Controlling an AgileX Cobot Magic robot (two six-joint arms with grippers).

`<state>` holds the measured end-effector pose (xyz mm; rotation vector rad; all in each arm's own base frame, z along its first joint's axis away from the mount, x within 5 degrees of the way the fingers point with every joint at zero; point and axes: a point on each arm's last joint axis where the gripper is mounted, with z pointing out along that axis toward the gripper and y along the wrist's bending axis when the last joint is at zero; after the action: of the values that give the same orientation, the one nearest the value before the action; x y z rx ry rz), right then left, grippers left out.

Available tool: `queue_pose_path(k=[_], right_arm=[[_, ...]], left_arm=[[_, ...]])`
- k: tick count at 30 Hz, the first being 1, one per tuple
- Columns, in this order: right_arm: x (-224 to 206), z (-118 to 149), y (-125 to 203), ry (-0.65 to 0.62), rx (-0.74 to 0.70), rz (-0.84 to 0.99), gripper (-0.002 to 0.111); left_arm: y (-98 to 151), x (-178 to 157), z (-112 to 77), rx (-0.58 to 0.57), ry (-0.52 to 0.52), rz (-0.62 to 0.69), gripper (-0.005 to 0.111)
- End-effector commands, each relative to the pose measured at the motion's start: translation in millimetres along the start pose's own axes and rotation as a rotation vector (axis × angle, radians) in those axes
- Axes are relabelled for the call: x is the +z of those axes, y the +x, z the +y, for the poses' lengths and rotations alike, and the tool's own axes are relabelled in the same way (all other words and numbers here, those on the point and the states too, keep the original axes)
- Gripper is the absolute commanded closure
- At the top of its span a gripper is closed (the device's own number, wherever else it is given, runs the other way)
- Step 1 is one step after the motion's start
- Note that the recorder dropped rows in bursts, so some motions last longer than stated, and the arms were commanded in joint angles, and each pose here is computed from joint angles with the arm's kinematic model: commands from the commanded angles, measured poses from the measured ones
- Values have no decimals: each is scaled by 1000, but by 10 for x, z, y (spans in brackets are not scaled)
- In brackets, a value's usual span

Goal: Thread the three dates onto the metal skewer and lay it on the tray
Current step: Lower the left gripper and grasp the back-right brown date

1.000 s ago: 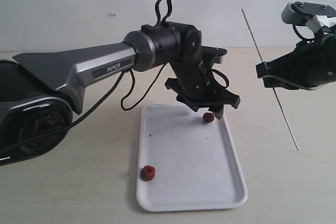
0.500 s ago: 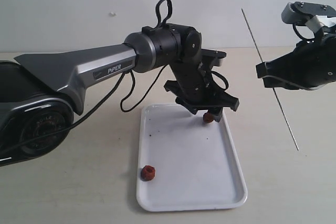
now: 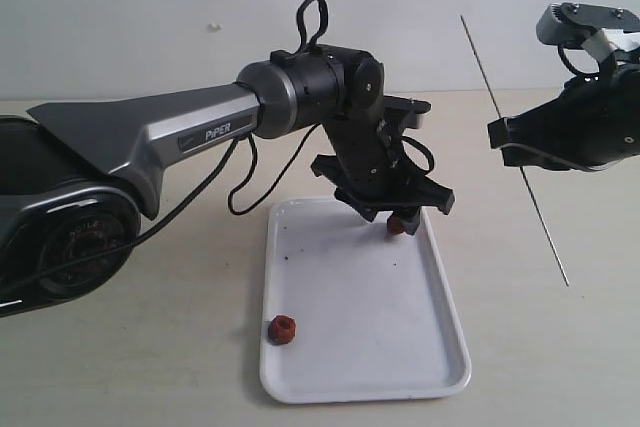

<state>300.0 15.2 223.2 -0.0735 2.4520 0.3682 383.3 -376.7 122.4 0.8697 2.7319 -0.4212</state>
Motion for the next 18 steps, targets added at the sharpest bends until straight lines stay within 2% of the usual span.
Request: queue_pose_path(k=[1,18], right_arm=[[-35,-7,-28,8,-7,-23,108],[-35,-4,-31,5,3,-26,108]], left_arm=[[0,-29,-52,-6,12,4,52],[49,129,-35,-36,11,26,52]])
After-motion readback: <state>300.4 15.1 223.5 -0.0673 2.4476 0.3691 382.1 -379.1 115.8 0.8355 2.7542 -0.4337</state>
